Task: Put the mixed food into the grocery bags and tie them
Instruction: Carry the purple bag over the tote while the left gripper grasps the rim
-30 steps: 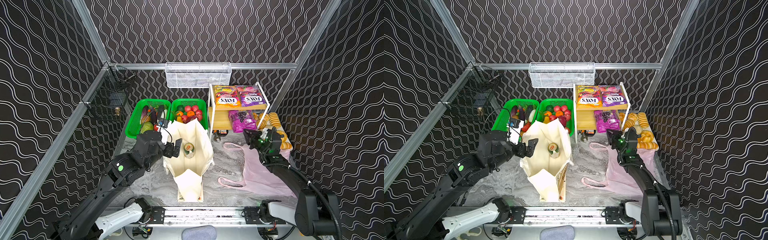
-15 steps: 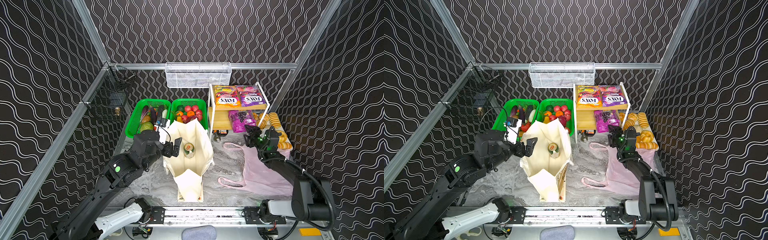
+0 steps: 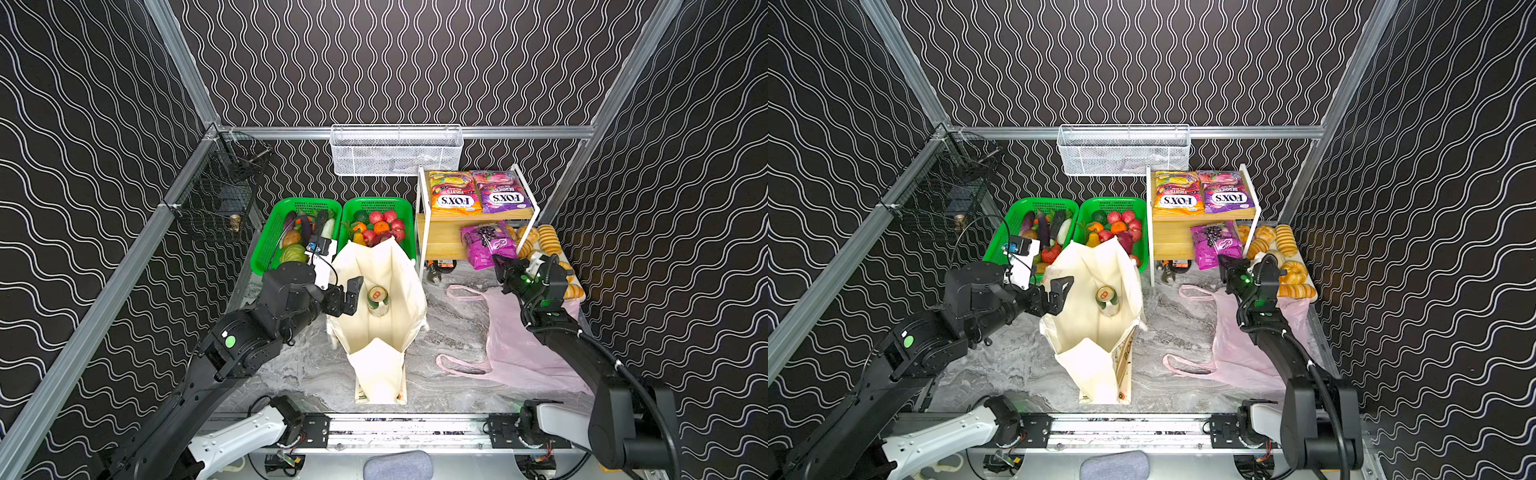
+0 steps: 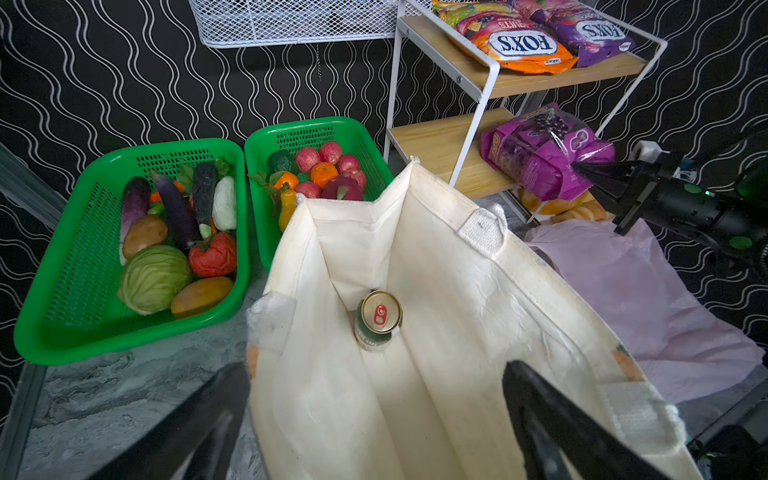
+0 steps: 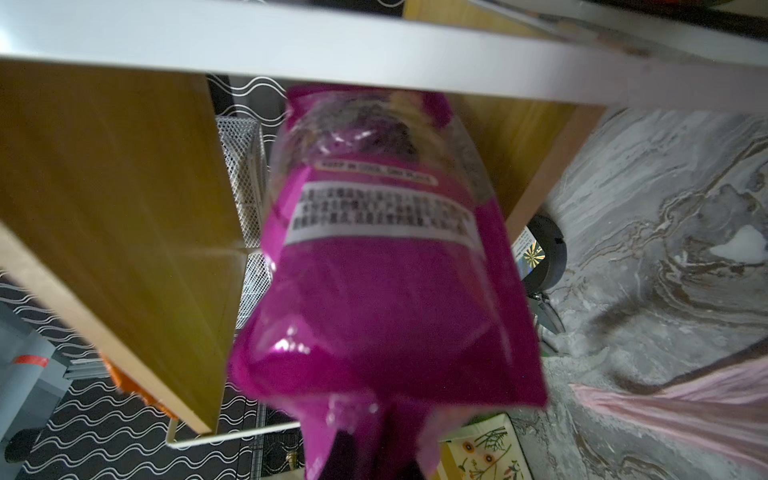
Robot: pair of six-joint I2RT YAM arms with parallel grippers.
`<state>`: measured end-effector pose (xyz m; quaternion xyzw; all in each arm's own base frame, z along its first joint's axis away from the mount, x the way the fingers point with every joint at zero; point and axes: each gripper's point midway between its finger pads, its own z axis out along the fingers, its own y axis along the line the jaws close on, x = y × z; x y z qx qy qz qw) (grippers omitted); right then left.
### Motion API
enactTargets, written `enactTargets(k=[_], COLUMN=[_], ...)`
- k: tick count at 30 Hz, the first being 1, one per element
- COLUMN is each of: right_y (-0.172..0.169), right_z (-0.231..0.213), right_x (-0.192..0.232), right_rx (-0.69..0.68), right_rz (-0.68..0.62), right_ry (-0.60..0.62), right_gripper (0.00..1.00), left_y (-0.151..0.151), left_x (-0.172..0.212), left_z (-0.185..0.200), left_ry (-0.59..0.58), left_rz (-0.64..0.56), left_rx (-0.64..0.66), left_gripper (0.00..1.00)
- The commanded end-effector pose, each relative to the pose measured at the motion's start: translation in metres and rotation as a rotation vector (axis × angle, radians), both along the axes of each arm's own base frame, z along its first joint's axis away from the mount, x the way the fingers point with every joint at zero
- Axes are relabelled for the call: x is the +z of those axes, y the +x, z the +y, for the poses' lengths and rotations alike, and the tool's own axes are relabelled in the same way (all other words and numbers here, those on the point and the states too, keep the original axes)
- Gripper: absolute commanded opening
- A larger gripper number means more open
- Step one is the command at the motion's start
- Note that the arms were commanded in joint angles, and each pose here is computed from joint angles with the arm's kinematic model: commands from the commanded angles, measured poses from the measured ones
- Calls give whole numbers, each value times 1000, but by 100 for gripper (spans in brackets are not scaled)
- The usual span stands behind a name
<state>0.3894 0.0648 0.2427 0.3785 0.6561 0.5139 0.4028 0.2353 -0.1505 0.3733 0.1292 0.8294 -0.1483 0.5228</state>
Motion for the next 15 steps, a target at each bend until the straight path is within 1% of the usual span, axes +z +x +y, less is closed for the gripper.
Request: enactTargets(k=[1,4,6,8,12,15], right_y=[-16,-39,-55,-73,-100,-120], right_z=[10,12,11,16,30,45], right_x=[28,49,60,75,101,128], right_rx=[77,86,81,106,199,298], right_rz=[-110,-181,-227,-294,-391,-499], right_ry=[-102,-138,-121,-107,-101,-159], right_gripper=[0,0,0,0,0,0], left_y=[-1,0,0,4,11,14], left_x=[12,19,24,28,27,25], left_z=[-18,-38,-54,-68,-96,-112], left_ry=[-95,-197,-278,-357,-413,-433], left_rz=[-6,2,13,33,95,138], left_rx=[-58,-124,-170,-192,-260,-305], left_gripper=[99,99,99,99,99,99])
